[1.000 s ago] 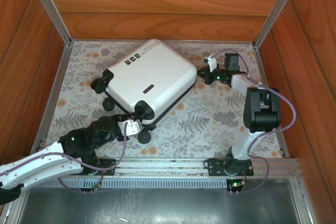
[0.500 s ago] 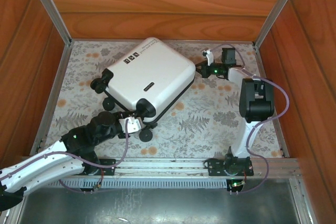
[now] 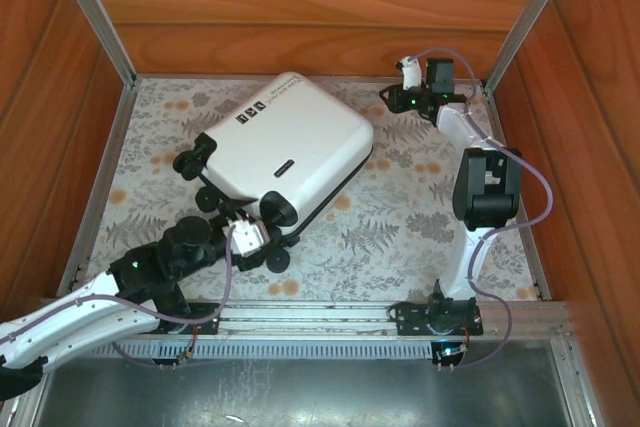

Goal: Pack the luggage

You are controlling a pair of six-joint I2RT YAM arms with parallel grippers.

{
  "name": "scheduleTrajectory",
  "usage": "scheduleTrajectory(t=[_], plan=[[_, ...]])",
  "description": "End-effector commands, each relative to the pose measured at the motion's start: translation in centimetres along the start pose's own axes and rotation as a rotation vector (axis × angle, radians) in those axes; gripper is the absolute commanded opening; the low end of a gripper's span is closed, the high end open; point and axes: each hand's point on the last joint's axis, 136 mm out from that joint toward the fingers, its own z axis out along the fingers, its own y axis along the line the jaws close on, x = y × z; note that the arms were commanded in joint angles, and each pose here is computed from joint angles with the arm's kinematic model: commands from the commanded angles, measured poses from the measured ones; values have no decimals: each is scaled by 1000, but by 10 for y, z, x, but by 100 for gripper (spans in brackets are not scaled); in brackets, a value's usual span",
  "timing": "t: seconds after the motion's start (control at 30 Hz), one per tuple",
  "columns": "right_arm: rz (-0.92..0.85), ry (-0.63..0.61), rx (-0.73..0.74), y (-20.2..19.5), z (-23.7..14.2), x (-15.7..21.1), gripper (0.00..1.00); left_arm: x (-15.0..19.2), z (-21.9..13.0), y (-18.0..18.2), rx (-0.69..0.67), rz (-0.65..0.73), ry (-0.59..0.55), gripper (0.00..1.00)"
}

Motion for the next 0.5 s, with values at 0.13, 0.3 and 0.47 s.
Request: scheduleTrajectory(t=[0.13,0.3,0.47], plan=[[122,120,-91,19,-8,1,33,-21,-54,132,-718,-531,184,100],[158,177,-150,35,-6,1,30,11,-98,153,-1015,-693,399,82],[120,260,-203,57,2,13,31,61,-98,138,-1057,-888,624,31]])
